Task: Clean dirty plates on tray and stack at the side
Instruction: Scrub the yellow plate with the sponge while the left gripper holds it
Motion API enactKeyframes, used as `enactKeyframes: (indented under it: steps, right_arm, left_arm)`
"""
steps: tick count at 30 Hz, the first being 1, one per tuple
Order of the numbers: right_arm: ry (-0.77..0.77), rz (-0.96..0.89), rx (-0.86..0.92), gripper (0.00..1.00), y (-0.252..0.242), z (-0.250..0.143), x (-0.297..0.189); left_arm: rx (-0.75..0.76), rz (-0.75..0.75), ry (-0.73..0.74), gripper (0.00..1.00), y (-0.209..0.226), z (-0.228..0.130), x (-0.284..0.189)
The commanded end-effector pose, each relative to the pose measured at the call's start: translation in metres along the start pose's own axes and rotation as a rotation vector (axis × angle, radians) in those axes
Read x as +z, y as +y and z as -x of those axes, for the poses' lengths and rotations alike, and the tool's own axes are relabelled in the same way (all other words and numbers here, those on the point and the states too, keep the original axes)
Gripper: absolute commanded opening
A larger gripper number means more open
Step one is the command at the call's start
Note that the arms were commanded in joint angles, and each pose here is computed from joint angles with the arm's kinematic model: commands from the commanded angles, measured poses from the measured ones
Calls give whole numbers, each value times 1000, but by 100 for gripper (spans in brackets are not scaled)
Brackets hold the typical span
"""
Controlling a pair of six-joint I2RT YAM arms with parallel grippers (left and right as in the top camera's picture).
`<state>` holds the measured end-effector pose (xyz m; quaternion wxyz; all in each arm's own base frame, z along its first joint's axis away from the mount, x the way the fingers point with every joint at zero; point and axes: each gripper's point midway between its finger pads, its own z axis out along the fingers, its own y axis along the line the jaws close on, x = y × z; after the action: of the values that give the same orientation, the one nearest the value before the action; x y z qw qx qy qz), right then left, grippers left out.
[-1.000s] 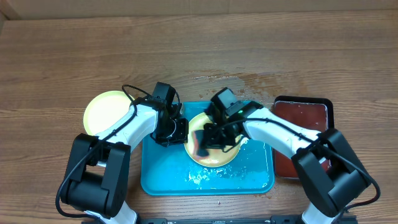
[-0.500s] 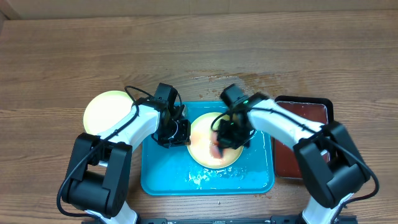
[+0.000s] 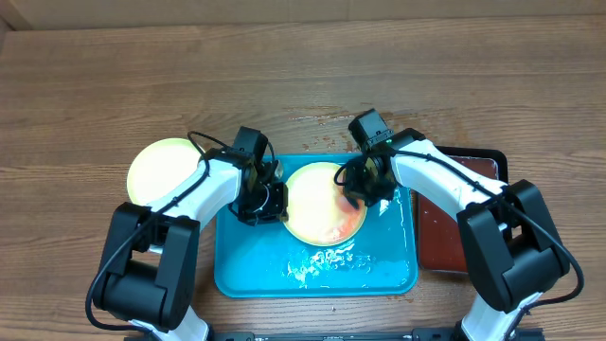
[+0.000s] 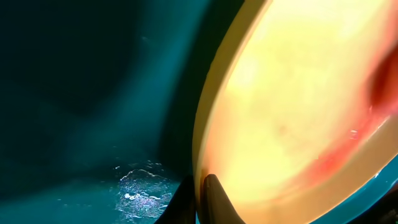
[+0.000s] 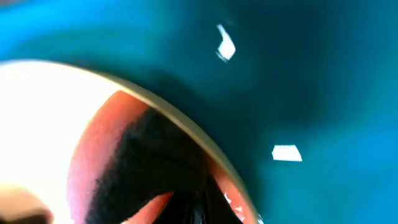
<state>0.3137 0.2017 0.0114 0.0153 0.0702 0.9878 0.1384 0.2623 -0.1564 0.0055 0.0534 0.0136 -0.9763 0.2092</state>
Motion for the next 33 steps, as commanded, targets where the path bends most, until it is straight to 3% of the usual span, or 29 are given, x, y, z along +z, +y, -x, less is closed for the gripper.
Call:
enactKeyframes:
  steps: [1,8,18,27,33]
  right_arm:
    - [-20,29,-133,4,8,8,11]
    - [7,136,-331,4,48,-12,18]
    - [131,241,-444,4,90,-65,34]
    - [258,344,-405,4,100,-90,25]
    - [406,137,-219,4,56,-118,23]
  left_arm:
    - [22,6,31,4,3,-7,5]
    - [21,8,38,4,3,-9,5]
    - [57,14,55,4,-7,-16,10]
    - [44,16,56,4,-8,-17,11]
    - [30,16,45,4,-8,-14,11]
